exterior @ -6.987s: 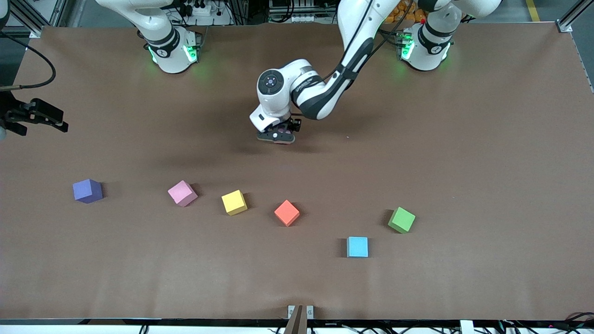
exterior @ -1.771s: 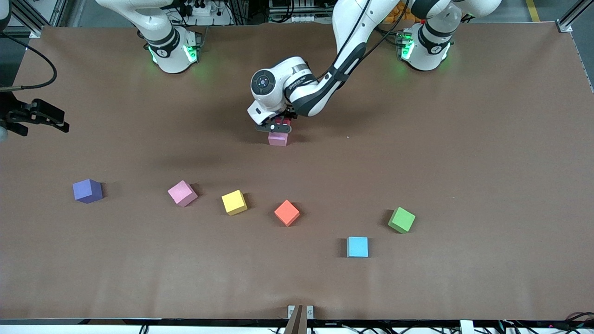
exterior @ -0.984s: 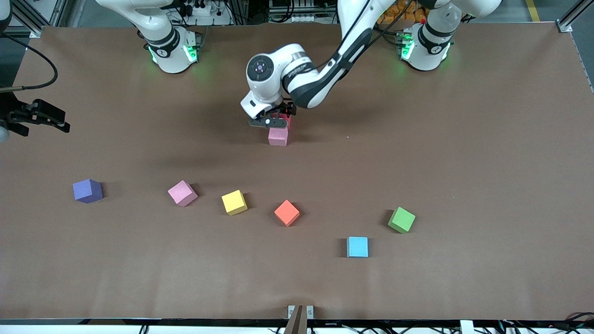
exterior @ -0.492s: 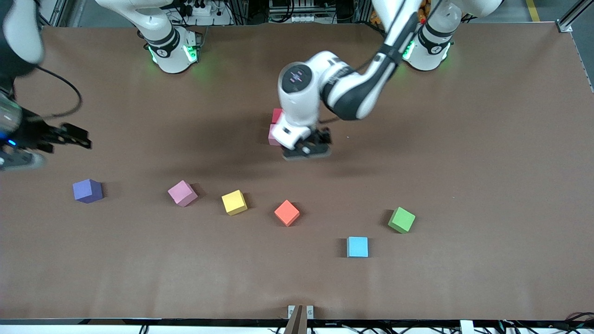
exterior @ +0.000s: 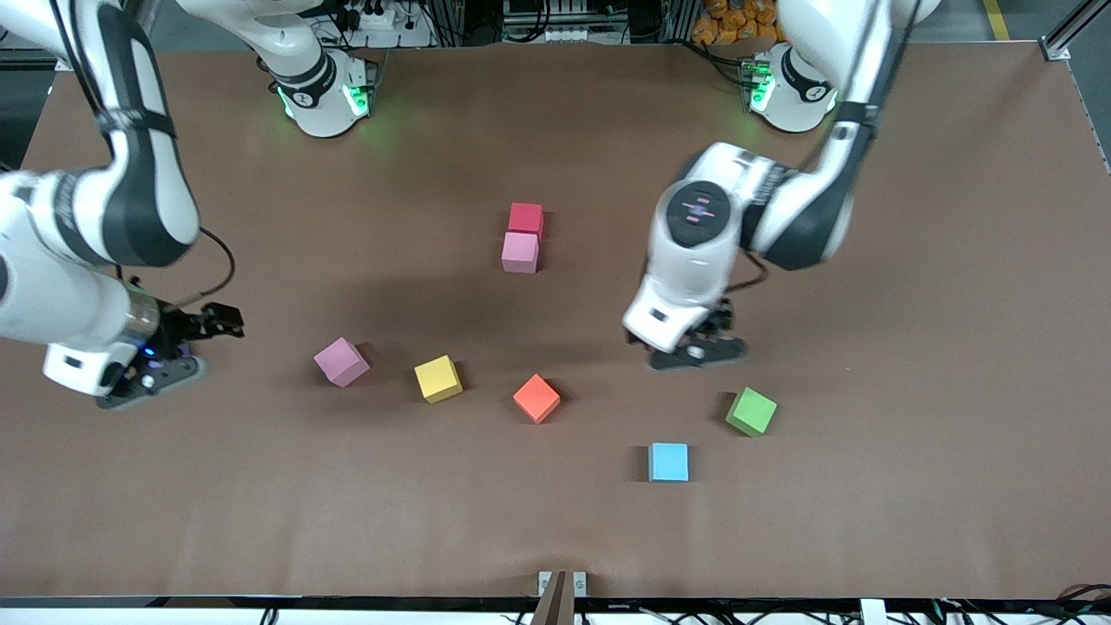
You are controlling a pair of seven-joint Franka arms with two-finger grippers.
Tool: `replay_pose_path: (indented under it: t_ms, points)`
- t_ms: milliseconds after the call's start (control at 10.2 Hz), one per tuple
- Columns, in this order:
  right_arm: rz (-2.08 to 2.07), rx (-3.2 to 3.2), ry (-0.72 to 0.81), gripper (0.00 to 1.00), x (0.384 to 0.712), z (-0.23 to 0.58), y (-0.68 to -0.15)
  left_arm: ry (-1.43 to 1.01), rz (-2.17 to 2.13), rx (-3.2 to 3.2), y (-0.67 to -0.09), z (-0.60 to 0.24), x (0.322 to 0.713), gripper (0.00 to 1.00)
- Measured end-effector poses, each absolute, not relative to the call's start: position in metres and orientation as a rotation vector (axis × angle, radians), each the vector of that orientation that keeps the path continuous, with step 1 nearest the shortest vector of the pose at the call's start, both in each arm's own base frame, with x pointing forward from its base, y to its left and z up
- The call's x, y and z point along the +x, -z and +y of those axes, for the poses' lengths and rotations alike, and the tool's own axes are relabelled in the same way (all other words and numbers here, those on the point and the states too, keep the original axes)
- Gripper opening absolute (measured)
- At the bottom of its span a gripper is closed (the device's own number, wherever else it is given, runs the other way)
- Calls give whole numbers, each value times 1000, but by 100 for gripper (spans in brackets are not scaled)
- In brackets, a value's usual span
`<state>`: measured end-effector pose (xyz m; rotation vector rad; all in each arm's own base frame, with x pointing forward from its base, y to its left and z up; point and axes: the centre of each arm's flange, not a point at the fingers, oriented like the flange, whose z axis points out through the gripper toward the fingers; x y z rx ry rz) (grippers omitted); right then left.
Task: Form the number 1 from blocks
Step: 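Raise the left gripper away while the right gripper reaches the pink cube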
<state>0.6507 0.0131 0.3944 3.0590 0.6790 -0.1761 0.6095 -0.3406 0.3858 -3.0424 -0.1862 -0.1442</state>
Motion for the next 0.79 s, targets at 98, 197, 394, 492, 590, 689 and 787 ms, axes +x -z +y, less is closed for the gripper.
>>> replay_pose_path:
  t_ms: [98,197,394,492,590,689,787]
  points:
    - [719,3048,163,100,652,17,-371,141,-192,-3040,-389,-314,623,100]
    - [758,3038,148,100,650,25,-350,136,-195,-3037,-390,-290,634,100]
    - [814,3029,127,100,645,46,-323,125,-215,-3032,-395,-258,646,100]
    - [835,3024,120,100,643,55,-313,117,-269,-3029,-403,-239,650,100]
    - [852,3018,116,100,642,62,-304,104,-350,-3034,-415,-211,655,100]
    - [863,3015,110,100,643,67,-294,97,-444,-3040,-429,-176,660,100]
    - [870,3014,101,100,642,69,-283,92,-520,-3035,-439,-139,659,100]
